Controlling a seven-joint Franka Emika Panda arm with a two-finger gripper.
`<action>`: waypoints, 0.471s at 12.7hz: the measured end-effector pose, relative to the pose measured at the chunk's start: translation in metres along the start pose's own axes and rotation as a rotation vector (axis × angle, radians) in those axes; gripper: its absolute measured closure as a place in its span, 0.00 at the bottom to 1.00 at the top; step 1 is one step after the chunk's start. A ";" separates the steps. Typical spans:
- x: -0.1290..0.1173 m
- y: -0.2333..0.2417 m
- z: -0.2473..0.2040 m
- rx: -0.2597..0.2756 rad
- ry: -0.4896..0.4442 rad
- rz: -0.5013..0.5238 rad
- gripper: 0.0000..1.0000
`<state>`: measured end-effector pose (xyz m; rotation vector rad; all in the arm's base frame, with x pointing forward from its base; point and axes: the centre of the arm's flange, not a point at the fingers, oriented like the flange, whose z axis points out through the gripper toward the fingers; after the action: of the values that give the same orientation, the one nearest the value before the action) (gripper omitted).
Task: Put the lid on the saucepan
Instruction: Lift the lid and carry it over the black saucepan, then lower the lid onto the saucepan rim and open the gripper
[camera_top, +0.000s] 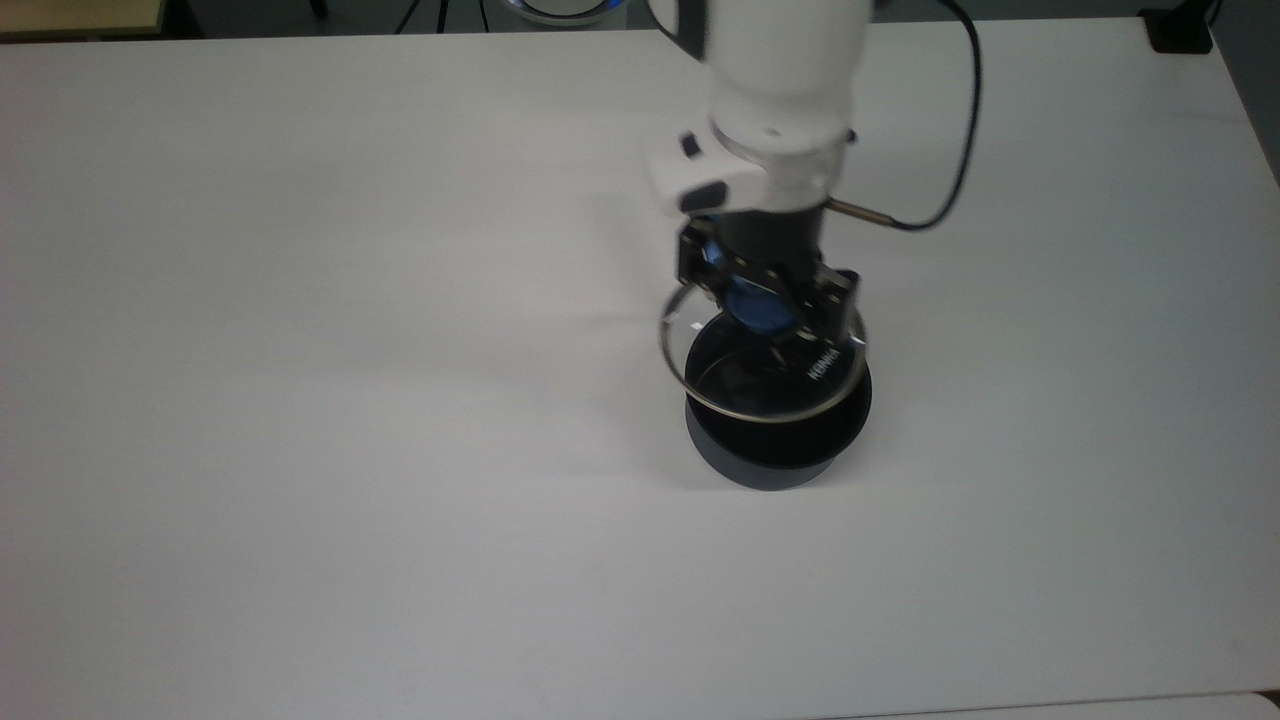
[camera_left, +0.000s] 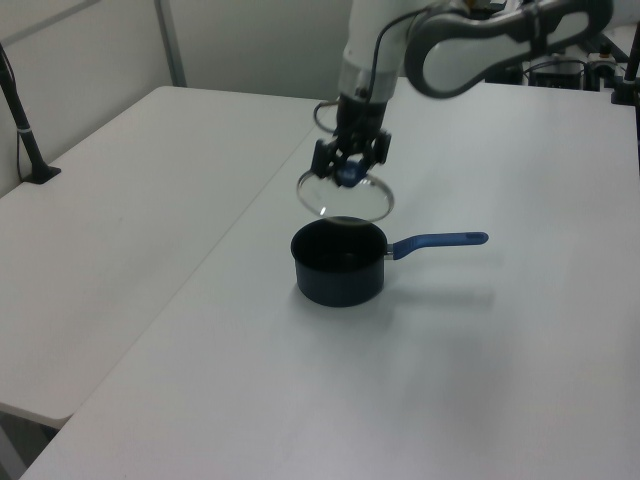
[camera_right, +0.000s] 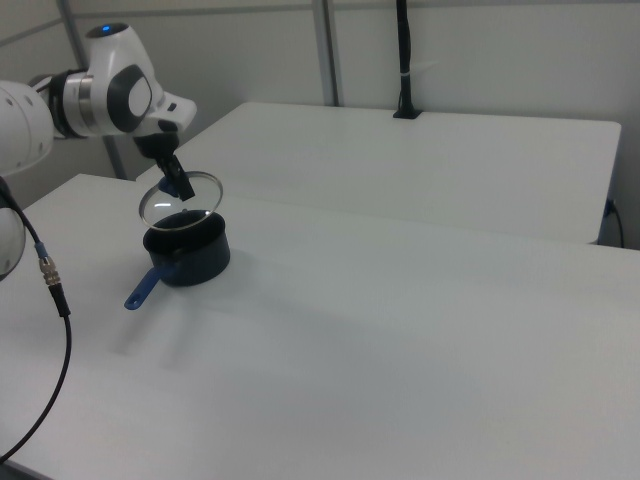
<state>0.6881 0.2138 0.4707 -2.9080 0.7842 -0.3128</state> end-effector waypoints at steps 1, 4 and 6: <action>-0.004 -0.009 0.011 0.008 -0.002 0.003 0.56; -0.015 -0.025 0.046 0.004 -0.010 -0.004 0.56; -0.017 -0.025 0.055 -0.004 -0.019 -0.006 0.56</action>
<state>0.6989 0.2471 0.4186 -2.9125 0.7746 -0.2839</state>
